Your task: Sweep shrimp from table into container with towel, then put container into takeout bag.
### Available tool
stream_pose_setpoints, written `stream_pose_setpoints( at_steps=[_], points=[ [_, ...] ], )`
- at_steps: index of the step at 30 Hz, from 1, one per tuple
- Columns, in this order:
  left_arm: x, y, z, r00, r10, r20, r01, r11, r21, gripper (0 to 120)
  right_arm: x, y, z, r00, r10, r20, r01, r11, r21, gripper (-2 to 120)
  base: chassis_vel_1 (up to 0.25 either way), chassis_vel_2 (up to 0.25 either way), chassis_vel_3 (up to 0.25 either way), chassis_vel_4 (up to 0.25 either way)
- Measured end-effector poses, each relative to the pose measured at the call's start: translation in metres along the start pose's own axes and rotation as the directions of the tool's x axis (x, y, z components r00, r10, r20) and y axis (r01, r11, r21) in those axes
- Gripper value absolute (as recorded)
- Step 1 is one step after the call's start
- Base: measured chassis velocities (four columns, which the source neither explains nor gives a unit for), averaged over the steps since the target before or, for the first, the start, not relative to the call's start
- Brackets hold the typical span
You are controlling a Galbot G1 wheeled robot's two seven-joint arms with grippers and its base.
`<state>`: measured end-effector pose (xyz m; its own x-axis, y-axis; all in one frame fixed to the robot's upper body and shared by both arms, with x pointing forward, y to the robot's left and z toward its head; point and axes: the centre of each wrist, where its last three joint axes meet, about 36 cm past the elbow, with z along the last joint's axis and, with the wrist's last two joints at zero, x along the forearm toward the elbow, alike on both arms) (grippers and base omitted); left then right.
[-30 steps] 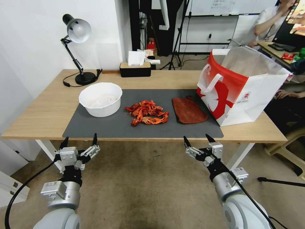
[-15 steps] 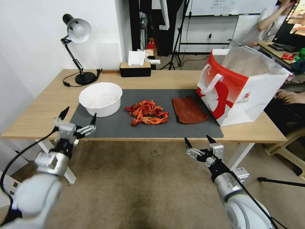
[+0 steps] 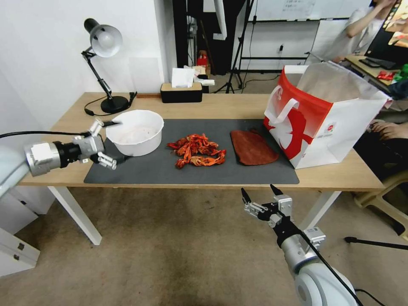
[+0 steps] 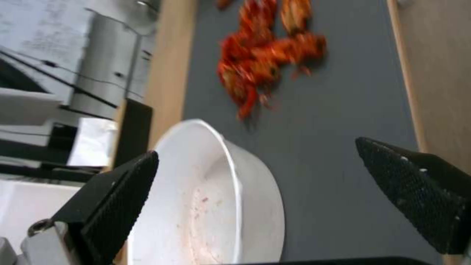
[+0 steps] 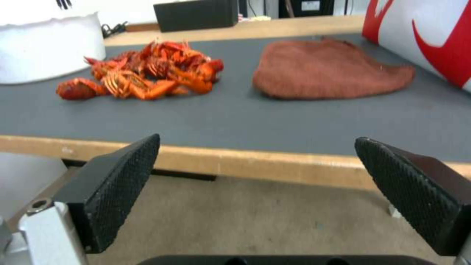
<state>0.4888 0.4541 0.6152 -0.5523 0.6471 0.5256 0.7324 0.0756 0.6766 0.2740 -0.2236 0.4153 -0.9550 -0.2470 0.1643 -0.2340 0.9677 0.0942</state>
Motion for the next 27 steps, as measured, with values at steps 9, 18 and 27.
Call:
stream_pose_setpoints(
  at_steps=[9, 18, 27],
  points=[
    [-0.040, 0.057, 0.017, 0.966, 0.181, -0.185, -0.198, 0.977, -0.077, 100, 0.010, -0.004, 0.005, 0.999, 0.022, -0.028, -0.022, 1.000, 0.005, 100, 0.000, 0.000, 0.000, 0.000],
    [-0.060, 0.095, 0.009, 0.883, 0.358, -0.302, -0.402, 0.911, -0.095, 100, 0.011, -0.004, 0.010, 0.998, 0.042, -0.045, -0.042, 0.999, -0.001, 100, 0.000, 0.000, 0.000, 0.000],
    [-0.078, 0.119, 0.017, 0.866, 0.383, -0.322, -0.422, 0.905, -0.060, 100, 0.011, -0.004, 0.019, 0.996, 0.054, -0.068, -0.054, 0.999, -0.006, 100, 0.000, 0.000, 0.000, 0.000]
  ],
)
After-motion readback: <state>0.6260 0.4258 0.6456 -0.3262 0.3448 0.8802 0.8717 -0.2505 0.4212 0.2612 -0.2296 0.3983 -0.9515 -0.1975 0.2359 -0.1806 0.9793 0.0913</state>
